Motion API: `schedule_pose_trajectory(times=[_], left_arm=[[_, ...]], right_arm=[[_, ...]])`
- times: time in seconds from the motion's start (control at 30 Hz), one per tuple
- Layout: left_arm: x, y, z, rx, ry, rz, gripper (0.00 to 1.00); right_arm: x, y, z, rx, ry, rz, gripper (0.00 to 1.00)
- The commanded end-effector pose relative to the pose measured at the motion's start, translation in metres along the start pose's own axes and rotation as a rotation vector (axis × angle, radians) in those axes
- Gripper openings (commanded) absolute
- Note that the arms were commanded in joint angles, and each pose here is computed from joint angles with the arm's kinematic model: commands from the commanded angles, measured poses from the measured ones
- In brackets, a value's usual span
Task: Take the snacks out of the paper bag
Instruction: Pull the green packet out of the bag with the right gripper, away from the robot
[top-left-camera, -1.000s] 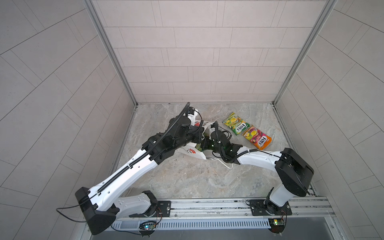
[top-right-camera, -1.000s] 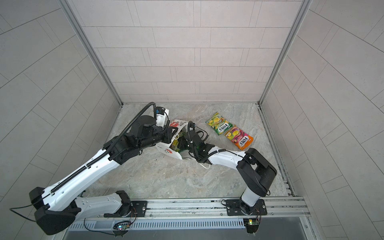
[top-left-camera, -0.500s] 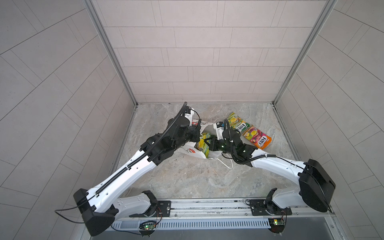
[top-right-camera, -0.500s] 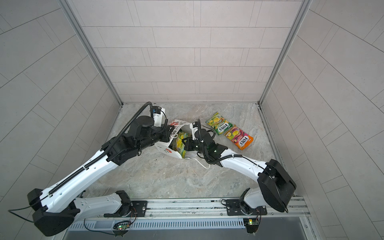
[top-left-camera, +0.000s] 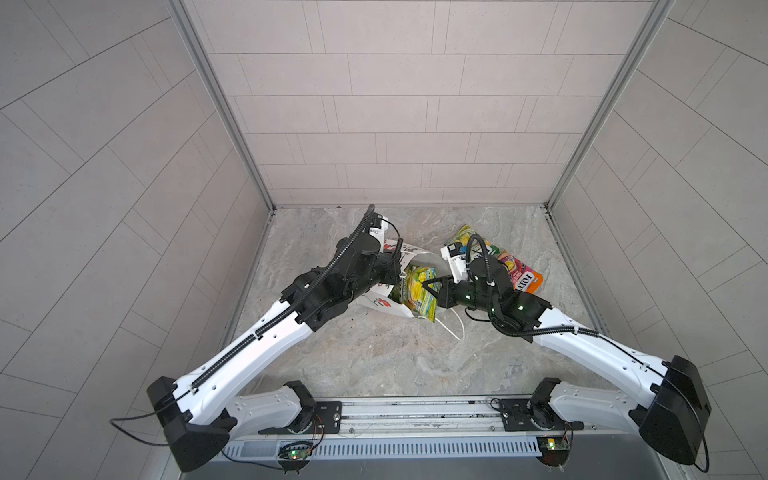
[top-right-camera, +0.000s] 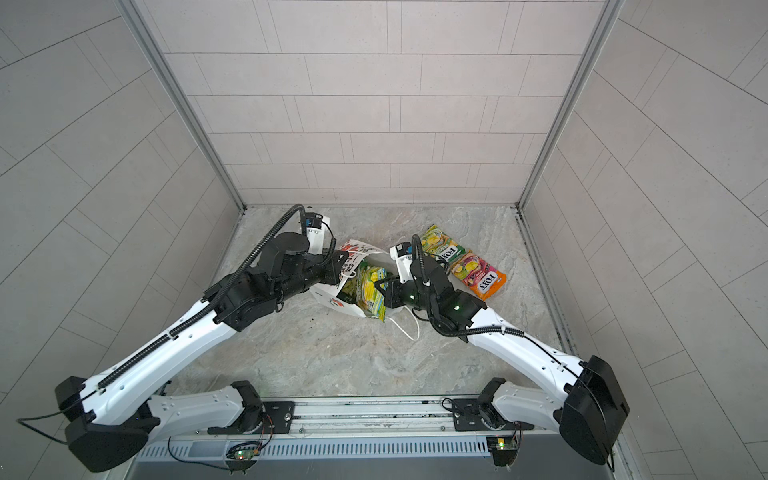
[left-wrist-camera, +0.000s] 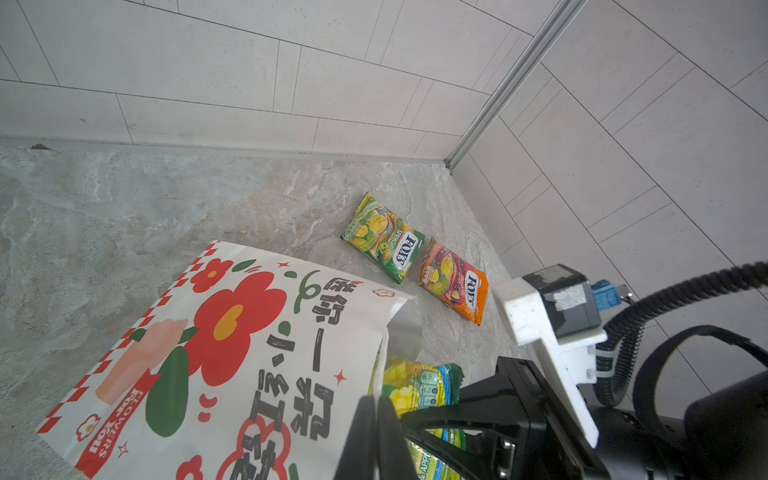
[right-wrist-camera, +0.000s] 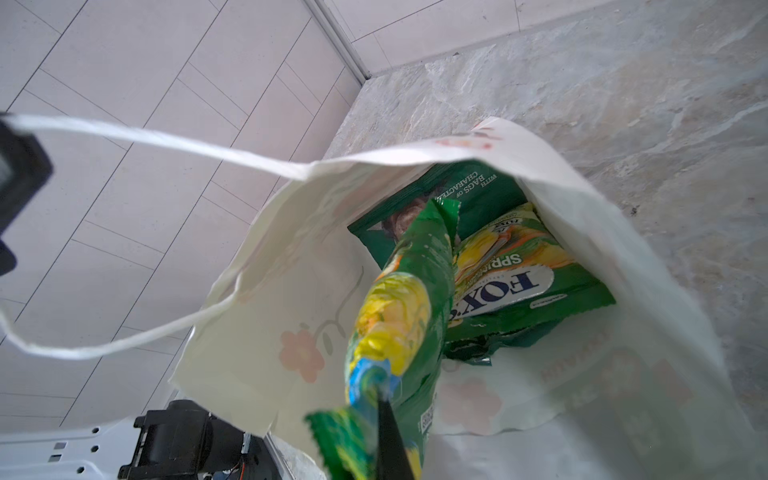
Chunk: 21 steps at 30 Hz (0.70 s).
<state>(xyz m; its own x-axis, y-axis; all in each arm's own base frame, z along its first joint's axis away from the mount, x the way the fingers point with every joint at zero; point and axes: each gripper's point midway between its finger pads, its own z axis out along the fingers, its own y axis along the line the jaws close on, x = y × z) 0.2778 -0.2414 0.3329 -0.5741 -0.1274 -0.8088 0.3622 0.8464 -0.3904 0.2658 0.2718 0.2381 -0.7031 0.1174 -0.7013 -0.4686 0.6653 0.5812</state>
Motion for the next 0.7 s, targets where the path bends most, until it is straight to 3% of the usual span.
schedule_pose_trajectory(times=[0.0,0.4,0.67], left_arm=[[-0.004,0.001,-0.007,-0.003,-0.026,-0.006,0.0],[-0.004,-0.001,-0.007,0.005,-0.024,-0.005,0.0],[-0.003,0.0,-0.005,0.002,-0.02,-0.01,0.0]], right_arm=[[-0.007,0.015,-0.017,-0.047,-0.008,-0.048,0.0],[-0.026,0.034,-0.066,-0.067,-0.06,-0.115,0.0],[-0.047,0.033,-0.115,-0.015,-0.207,-0.177,0.0]])
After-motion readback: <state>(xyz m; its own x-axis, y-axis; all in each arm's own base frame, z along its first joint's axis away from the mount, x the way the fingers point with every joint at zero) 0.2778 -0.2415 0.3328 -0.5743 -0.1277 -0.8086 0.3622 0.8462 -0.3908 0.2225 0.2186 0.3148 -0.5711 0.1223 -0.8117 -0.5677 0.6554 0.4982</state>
